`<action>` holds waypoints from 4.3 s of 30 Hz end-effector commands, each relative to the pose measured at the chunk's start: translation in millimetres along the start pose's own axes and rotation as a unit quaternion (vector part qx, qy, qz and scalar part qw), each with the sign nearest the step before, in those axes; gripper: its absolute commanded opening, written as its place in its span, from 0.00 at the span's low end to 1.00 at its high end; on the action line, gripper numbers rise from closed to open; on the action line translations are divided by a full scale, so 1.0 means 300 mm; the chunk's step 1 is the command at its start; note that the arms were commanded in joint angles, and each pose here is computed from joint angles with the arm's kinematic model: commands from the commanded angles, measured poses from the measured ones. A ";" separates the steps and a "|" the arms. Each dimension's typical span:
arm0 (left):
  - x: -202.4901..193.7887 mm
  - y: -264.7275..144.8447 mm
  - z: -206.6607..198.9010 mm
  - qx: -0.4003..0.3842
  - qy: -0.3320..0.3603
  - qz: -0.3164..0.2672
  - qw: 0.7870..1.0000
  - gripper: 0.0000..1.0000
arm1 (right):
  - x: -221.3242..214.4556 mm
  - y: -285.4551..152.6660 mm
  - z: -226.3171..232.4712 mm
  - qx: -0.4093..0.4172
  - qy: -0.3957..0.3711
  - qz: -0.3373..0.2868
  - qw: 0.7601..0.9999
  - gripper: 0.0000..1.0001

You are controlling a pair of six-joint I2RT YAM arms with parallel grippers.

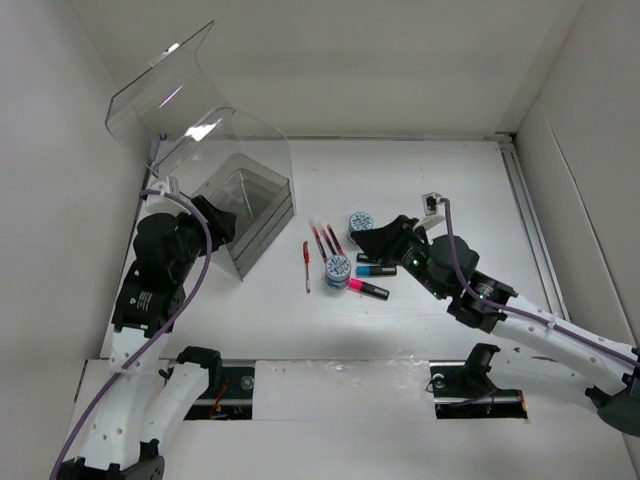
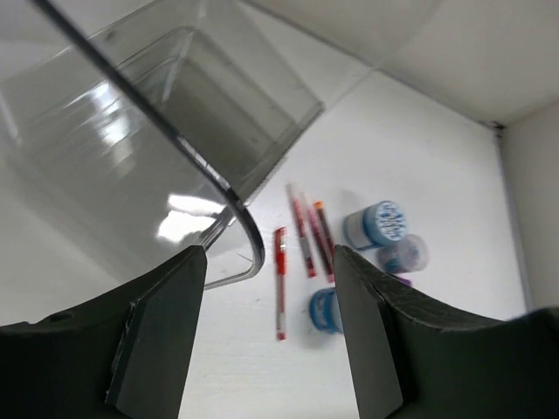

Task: Sort the stationery into containers
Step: Move the storage box to the center of the board, then pick up the stationery from the center of the board.

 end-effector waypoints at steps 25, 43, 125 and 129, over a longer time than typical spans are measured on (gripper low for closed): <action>0.157 -0.034 -0.008 0.030 0.007 -0.112 0.993 0.52 | 0.052 0.188 -0.020 -0.020 -0.015 0.044 0.999 0.80; 0.160 0.003 -0.050 -0.008 0.026 -0.089 0.996 0.59 | 0.265 0.927 -0.063 -0.013 -0.187 -0.003 0.982 0.80; 0.370 -0.148 -0.185 -0.116 0.020 -0.184 0.976 0.66 | 0.389 0.638 0.155 0.035 -0.060 -0.078 0.995 0.99; 0.252 -0.083 -0.159 -0.129 0.019 -0.129 0.983 0.61 | 0.406 0.500 0.138 0.010 -0.057 -0.104 0.993 0.99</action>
Point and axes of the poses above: each gripper's point midway between its finger pads, its own y axis out along the fingers, its own z axis along the line the jaws close on, x = y × z, the point moved 6 cm from there along -y, back along the fingers, and after that the axes turned 4 degrees about y, right-handed, at the moved point
